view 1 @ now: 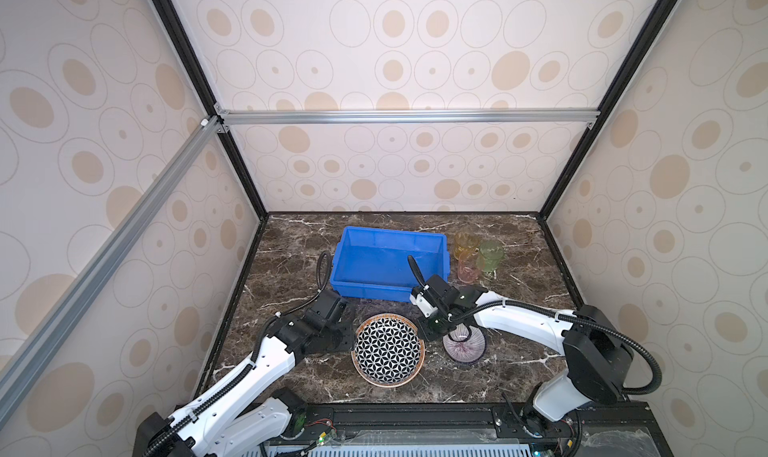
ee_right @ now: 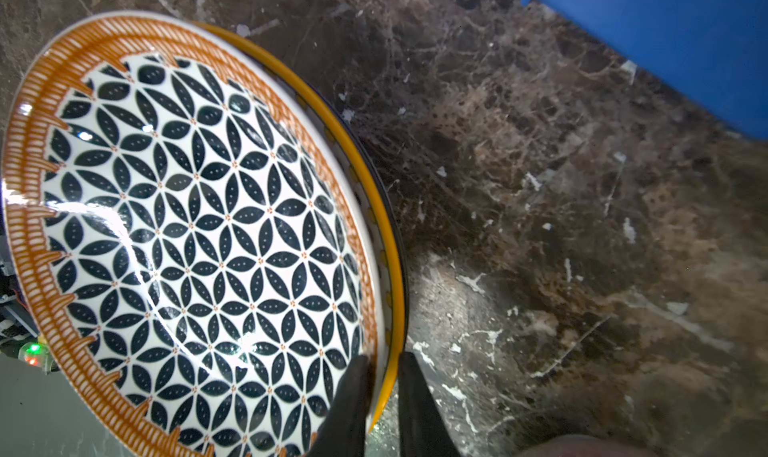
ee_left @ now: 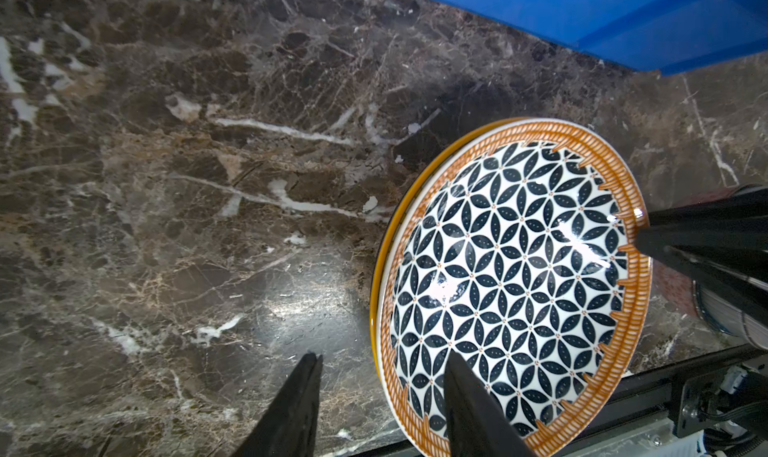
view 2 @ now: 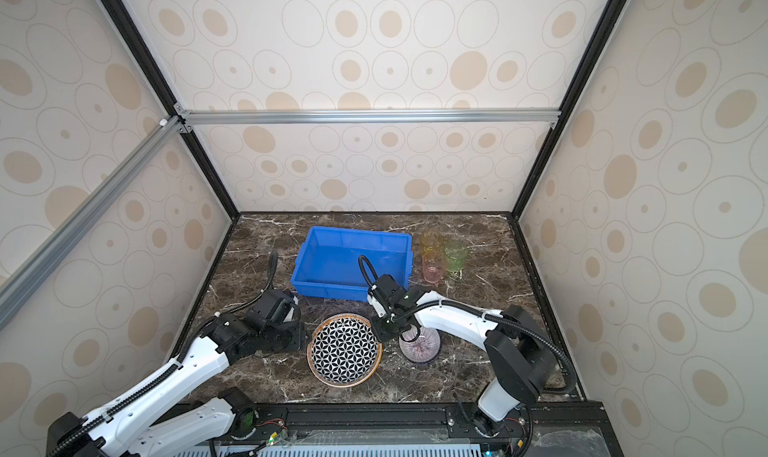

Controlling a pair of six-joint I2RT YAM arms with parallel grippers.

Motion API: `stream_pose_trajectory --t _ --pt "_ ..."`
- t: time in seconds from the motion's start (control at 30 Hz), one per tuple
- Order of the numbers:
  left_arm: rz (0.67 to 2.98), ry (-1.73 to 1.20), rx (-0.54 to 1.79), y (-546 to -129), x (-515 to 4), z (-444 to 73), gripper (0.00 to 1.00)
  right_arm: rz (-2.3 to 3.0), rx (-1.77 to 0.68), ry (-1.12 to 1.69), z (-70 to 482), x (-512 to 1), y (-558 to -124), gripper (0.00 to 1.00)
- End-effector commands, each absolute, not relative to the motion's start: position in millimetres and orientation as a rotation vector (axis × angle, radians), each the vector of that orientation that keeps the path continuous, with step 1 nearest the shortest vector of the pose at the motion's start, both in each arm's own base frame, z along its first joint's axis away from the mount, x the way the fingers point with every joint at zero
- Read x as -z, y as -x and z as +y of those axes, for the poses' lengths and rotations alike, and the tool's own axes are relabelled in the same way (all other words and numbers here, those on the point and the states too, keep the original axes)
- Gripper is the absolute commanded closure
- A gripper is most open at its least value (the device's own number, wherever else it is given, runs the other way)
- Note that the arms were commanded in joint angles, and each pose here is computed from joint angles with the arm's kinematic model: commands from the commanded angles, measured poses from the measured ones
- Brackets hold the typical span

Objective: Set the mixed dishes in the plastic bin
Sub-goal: 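Grip the flower-pattern plate rim with right gripper while left grips opposite rim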

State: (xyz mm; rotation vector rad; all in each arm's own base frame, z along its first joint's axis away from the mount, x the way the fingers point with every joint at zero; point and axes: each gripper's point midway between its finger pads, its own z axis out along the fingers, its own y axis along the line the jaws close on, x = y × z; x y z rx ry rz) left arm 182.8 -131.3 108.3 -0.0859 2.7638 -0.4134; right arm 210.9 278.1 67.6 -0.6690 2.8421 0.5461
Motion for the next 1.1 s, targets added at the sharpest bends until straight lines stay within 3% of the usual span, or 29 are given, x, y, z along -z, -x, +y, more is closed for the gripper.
stream_pose_trajectory --t 0.0,0.47,1.07 --pt "2.774 0.104 0.419 -178.6 -106.6 -131.7 0.52 2.892 -0.502 0.669 273.2 -55.7 -202.1 0.86" --pt "2.801 0.117 0.434 -172.9 -97.9 -133.8 0.52 2.908 -0.527 0.679 277.3 -46.2 -197.5 0.95" --pt "2.813 0.134 0.587 -165.1 -85.2 -149.6 0.54 2.926 -0.55 0.685 277.8 -33.9 -191.3 0.98"
